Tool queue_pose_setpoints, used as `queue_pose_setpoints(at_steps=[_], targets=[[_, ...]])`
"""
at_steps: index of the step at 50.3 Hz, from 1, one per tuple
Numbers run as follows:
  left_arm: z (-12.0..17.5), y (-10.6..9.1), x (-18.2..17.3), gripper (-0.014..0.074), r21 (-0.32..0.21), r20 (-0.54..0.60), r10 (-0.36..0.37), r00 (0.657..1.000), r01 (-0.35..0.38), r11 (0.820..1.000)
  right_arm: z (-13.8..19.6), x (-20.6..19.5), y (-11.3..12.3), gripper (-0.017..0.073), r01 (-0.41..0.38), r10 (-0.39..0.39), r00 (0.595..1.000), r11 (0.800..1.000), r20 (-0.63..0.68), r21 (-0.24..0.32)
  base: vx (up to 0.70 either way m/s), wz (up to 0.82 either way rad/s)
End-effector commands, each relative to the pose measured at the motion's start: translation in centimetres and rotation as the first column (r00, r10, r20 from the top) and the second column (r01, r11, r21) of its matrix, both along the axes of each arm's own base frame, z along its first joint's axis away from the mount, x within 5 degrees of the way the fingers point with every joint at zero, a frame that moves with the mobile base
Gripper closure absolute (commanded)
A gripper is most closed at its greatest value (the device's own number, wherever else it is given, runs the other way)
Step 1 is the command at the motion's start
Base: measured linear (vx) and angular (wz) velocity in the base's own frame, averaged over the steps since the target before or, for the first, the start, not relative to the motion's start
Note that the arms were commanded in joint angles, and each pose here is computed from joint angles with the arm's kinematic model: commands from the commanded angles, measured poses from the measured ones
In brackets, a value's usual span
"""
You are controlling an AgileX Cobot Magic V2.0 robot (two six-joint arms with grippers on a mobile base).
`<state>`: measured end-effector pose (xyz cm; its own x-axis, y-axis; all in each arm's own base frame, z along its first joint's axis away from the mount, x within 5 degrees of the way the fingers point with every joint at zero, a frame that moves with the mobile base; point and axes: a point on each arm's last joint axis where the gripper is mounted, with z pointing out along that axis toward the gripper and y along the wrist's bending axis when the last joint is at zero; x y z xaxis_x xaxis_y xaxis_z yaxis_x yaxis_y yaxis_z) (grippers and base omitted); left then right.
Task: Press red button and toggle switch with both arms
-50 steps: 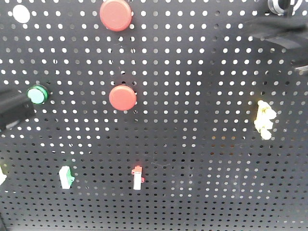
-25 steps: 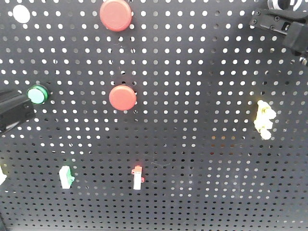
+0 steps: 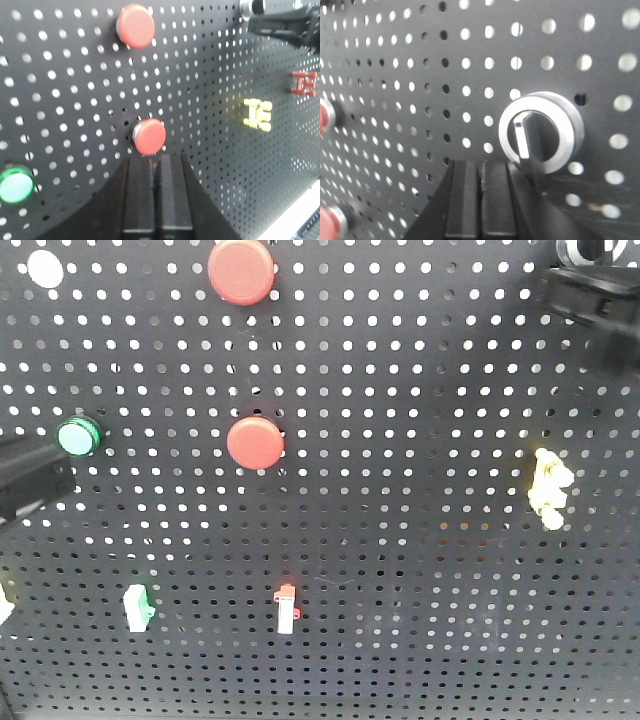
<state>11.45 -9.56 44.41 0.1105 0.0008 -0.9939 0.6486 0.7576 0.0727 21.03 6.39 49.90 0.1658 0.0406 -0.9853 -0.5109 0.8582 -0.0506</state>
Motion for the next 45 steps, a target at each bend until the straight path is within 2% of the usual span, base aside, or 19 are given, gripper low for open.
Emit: queue_pose_setpoints(at_steps=[1,8,13,18,23,30,36,39,45], targets=[[1.6,0.4,-0.4,0.0592,-0.088,0.064,0.012,0.998,-0.007,0.996,2.3,-1.3,-1.8,0.0562,0.164,-0.170,0.980,0.985,0.105,0.061,0.00,0.00],[1.6,0.4,-0.4,0.0592,-0.087,0.065,0.013,0.998,-0.007,0.996,2.6,-1.2,-2.5,0.0562,0.230,-0.240,0.964,0.969,0.119,0.091,0.00,0.00],[1.6,0.4,-0.4,0.0592,-0.087,0.065,0.013,0.998,-0.007,0.996,2.6,-1.3,-2.4,0.0562,0.218,-0.229,0.967,0.971,0.110,0.101,0.00,0.00],[1.6,0.4,-0.4,0.0592,-0.087,0.065,0.013,0.998,-0.007,0.996,2.4,-1.0,-2.3,0.0562,0.212,-0.219,0.970,0.974,0.105,0.078,0.00,0.00],[1.6,0.4,-0.4,0.0592,-0.087,0.065,0.013,0.998,-0.007,0.996,2.4,-0.9,-2.6,0.0562,0.258,-0.265,0.957,0.964,0.123,0.066,0.00,0.00],[1.6,0.5,-0.4,0.0592,-0.087,0.066,0.012,0.998,-0.007,0.996,2.4,-0.8,-3.0,0.0562,0.298,-0.296,0.944,0.955,0.148,0.010,0.00,0.00],[1.6,0.5,-0.4,0.0592,-0.086,0.065,0.012,0.998,-0.007,0.996,2.3,-0.7,-3.4,0.0562,0.311,-0.310,0.940,0.950,0.140,0.017,0.00,0.00],[1.6,0.5,-0.4,0.0592,-0.086,0.065,0.012,0.998,-0.007,0.996,2.3,-0.8,-3.3,0.0562,0.293,-0.292,0.947,0.956,0.130,0.017,0.00,0.00],[1.5,0.5,-0.4,0.0592,-0.081,0.066,0.013,0.998,-0.007,0.997,1.9,-1.9,-2.4,0.0562,0.192,-0.189,0.977,0.981,0.095,-0.021,0.00,0.00]])
